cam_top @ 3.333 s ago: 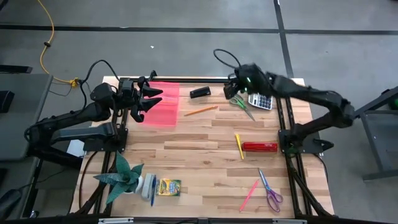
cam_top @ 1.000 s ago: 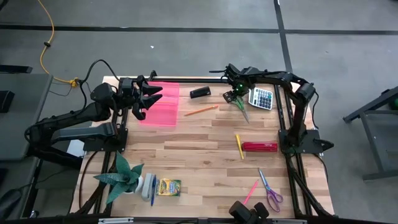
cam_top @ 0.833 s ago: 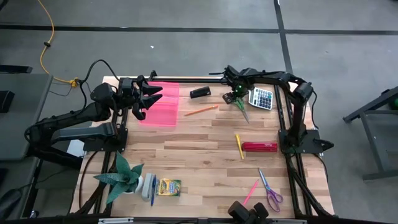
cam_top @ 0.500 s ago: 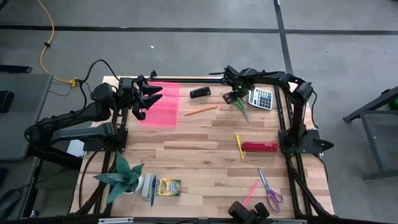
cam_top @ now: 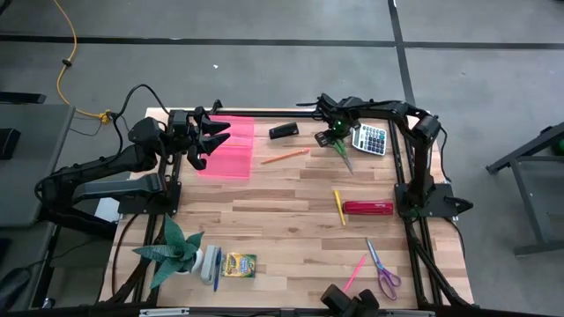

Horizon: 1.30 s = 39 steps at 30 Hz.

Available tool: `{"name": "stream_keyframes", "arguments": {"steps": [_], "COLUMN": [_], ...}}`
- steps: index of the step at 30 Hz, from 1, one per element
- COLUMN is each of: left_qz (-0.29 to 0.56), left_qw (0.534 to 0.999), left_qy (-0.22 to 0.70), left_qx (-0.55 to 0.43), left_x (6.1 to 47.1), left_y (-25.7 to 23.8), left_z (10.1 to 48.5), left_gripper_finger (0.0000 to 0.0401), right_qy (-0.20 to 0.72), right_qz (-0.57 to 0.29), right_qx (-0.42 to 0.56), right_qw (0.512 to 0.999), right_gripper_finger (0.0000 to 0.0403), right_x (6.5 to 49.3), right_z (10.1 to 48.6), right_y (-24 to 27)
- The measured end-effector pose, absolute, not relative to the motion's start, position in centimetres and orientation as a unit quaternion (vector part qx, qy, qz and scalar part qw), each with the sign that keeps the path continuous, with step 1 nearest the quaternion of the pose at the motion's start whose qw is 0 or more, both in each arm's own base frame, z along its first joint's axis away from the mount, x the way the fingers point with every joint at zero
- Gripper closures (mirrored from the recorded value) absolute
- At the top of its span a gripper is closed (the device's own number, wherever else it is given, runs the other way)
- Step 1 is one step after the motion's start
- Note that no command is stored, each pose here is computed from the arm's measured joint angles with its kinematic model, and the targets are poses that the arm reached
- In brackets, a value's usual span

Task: Pack school essentials
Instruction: Put the green scissor into the pink supply box

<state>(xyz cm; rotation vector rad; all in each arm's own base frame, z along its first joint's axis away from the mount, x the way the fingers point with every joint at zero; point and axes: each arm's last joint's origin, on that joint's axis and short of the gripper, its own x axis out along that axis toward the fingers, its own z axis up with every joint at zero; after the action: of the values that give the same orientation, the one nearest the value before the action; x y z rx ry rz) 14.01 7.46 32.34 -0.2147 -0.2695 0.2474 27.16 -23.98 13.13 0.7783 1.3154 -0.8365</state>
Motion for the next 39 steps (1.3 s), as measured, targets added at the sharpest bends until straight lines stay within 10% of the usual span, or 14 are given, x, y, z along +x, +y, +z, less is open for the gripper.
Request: {"name": "stream_keyframes", "arguments": {"steps": [9, 24, 39], "left_qz": [0.124, 0.183, 0.142], "left_qw": [0.978, 0.974, 0.985], "left_qy": [-0.133, -0.109, 0.054], "left_qx": [-0.1, -0.083, -0.084], "left_x": [14.0, 15.0, 21.0], "left_y": [7.5, 8.4, 11.1], "left_z": [32.3, 31.5, 31.5], "left_gripper_finger": [0.0242, 0.0242, 0.019], "right_qy": [0.561, 0.202, 0.057], "right_qz": [-0.328, -0.18, -0.189], "right_qx": [0.311, 0.148, 0.12], "right_qw": [0.693, 0.951, 0.973], "right_gripper_finger": [0.0374, 0.0373, 0.0373], "right_x": [27.4, 31.7, 34.0], "right_z": [15.0, 32.6, 35.7], "right_y": [-23.6, -13.1, -6.4]}}
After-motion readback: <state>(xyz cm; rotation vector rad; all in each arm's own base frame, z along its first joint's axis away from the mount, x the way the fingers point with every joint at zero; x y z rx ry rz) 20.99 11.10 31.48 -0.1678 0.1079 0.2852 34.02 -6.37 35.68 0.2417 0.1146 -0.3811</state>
